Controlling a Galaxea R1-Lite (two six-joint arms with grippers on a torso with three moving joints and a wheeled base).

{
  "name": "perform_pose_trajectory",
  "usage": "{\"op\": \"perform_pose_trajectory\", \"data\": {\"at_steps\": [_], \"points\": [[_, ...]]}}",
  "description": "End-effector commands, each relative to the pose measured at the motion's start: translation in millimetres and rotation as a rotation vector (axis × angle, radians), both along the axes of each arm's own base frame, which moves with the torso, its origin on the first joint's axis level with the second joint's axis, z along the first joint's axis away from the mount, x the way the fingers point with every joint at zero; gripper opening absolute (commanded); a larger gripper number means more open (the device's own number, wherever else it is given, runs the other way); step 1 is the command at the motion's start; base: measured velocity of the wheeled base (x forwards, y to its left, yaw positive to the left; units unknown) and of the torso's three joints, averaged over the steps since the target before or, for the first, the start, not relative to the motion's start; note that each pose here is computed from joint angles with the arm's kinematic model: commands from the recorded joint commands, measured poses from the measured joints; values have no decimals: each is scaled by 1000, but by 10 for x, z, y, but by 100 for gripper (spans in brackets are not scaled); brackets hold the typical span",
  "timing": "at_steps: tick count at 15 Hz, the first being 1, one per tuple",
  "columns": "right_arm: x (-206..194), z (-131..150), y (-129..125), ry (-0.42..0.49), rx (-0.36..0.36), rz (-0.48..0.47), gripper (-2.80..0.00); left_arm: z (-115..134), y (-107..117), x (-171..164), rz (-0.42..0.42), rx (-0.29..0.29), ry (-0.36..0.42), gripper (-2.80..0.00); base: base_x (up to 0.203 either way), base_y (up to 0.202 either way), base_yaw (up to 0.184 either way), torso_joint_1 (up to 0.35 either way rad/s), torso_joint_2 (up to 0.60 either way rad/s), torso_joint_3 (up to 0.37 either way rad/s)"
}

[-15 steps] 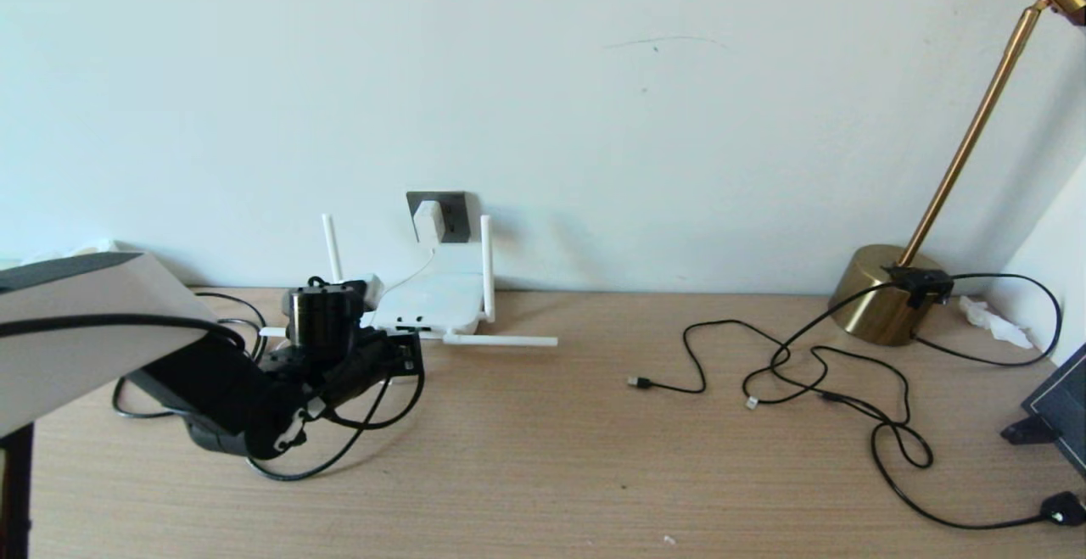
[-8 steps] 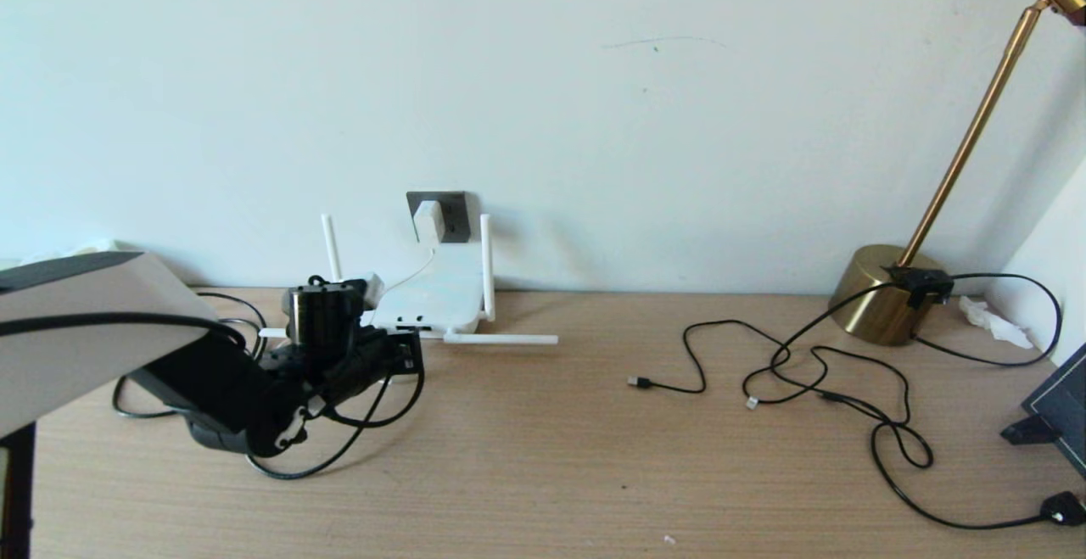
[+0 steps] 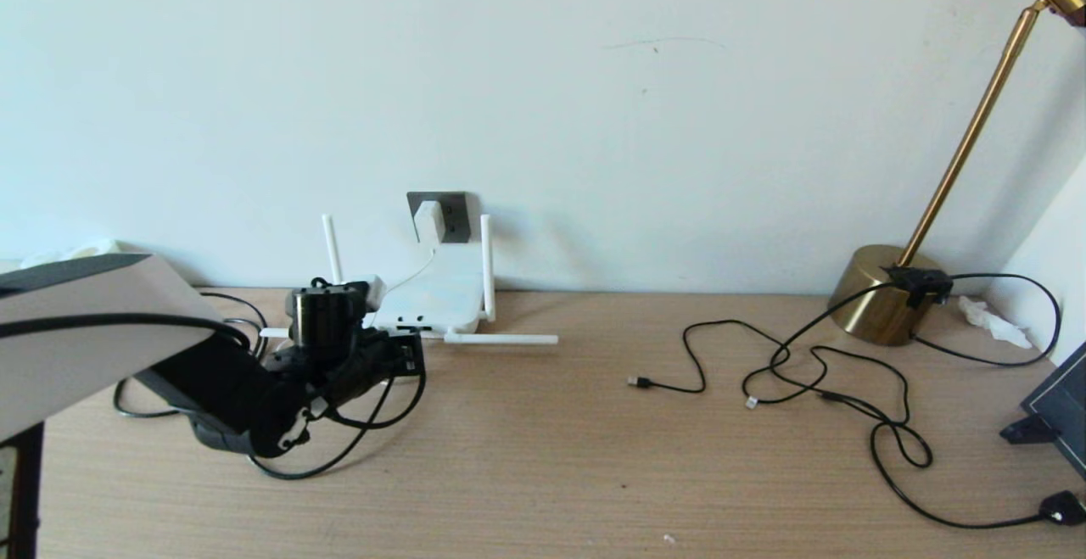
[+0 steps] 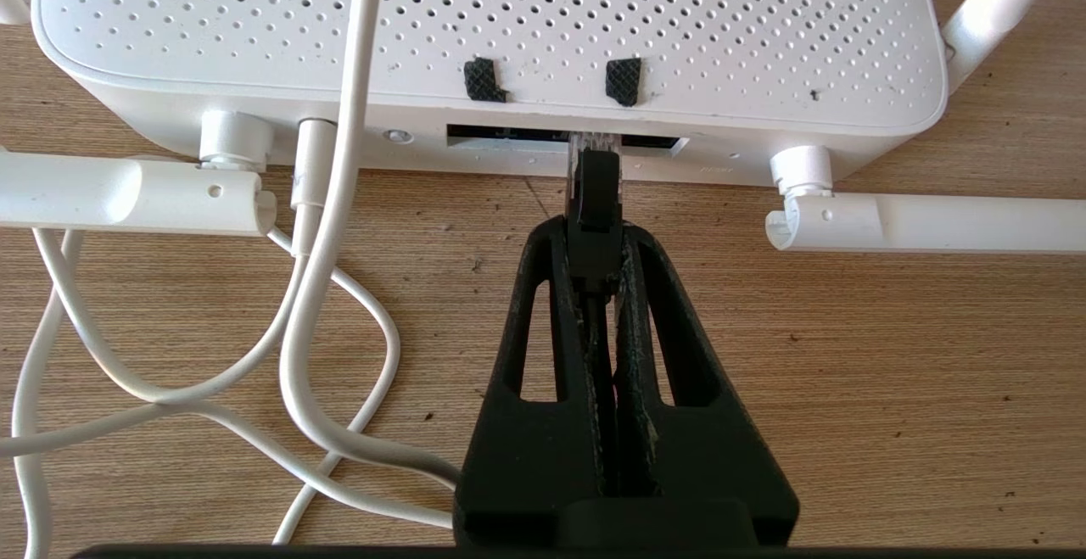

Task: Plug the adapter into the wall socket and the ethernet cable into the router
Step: Plug cable into router interface

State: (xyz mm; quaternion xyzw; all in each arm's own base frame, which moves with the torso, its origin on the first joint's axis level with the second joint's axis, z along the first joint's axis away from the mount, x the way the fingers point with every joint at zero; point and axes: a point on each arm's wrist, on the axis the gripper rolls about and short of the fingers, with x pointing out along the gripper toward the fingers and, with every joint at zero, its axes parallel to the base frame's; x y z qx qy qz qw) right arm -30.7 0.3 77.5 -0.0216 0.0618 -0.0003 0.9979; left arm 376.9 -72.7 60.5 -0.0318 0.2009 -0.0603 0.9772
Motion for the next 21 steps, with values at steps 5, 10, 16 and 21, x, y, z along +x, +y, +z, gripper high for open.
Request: {"op": "perform_pose_trajectory", "data": {"at_steps": [5,10,16,21], "points": [[1,0,0,2,0,0,-280,-24,-6,35,1,-2,-3,-280,0,0,0,0,0,0],[1,-2,0,3,0,0,-280,-22,-9,49,1,-2,-7,-280,0,0,0,0,0,0],[1,0,0,2,0,0,-280,-16,-9,48,1,-3,-8,-280,0,0,0,0,0,0],[2,-4,0,4,0,0,-280,3,-10,45,0,-2,-13,-280,0,0,0,0,0,0]]}}
